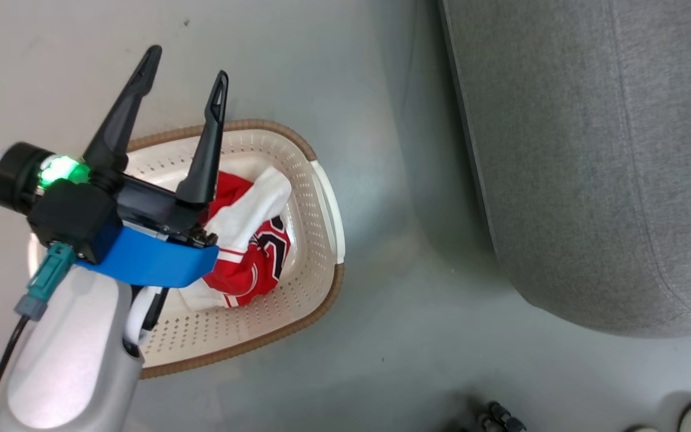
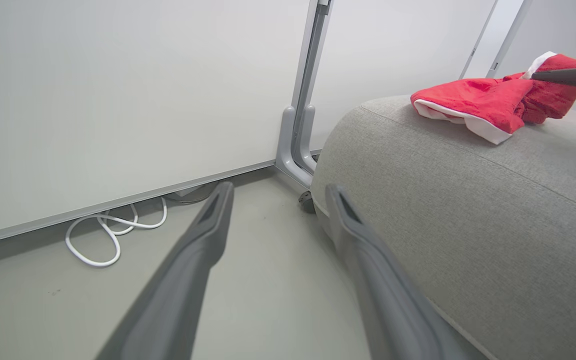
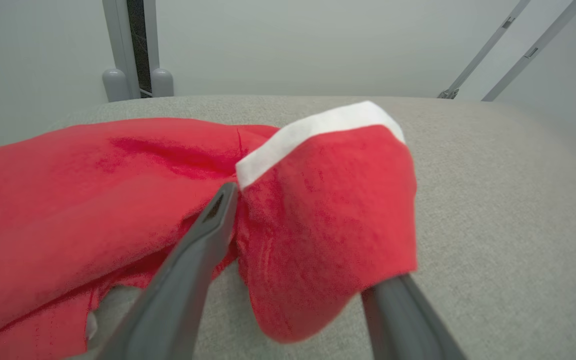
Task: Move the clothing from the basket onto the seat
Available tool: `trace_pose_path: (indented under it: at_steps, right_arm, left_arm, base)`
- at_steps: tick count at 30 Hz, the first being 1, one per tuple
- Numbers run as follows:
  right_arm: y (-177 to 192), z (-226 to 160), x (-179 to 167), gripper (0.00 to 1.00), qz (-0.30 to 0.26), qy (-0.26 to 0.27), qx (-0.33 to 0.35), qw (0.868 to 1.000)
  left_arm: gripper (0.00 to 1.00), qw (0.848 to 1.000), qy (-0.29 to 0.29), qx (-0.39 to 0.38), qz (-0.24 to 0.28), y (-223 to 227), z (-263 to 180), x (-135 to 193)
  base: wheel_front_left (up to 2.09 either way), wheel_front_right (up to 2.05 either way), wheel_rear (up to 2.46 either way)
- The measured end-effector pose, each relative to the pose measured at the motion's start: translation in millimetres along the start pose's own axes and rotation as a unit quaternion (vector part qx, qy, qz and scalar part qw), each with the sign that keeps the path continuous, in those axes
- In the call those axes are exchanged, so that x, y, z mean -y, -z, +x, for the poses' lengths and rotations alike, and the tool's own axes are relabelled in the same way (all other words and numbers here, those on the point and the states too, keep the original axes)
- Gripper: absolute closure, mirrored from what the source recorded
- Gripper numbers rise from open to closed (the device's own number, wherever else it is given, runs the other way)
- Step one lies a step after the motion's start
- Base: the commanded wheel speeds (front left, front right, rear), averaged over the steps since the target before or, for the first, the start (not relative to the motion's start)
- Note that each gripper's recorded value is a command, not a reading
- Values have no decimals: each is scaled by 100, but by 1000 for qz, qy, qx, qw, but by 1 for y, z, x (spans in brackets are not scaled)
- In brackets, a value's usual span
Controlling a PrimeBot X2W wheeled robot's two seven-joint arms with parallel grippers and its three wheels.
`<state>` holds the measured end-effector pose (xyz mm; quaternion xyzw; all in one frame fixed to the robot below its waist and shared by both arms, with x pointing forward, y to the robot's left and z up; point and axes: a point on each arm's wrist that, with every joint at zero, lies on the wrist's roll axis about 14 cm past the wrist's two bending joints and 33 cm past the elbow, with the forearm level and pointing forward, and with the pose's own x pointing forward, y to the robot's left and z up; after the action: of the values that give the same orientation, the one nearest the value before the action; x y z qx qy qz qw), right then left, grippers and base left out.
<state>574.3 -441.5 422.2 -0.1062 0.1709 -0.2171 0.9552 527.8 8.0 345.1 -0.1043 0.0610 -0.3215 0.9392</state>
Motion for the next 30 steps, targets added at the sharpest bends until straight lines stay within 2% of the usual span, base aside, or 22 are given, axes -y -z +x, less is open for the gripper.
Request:
trace_pose_path:
  at_steps: [7, 10, 18, 22, 30]
  right_arm:
    - [9, -36, -4, 0, -24, -24, -9, 999]
    - [7, -57, -1, 0, -25, -31, -3, 999]
    - [-31, -112, -8, 0, 17, -59, 62, 996]
    - [-62, -142, -6, 0, 36, -65, 126, 989]
    - [-79, -206, -28, 0, 35, -102, 196, 975]
  left_arm:
    - [0, 1000, -24, -9, -17, -16, -19, 12]
    - [0, 999, -39, 4, -16, -37, -30, 16]
    - [0, 995, -95, 33, -15, -83, -77, 25]
    - [0, 992, -119, 44, -10, -97, -103, 30]
    - [0, 984, -164, 65, -3, -116, -149, 34]
  base:
    - [0, 0, 0]
    - [0, 0, 0]
    - [0, 0, 0]
    - [0, 0, 0]
    - [0, 0, 0]
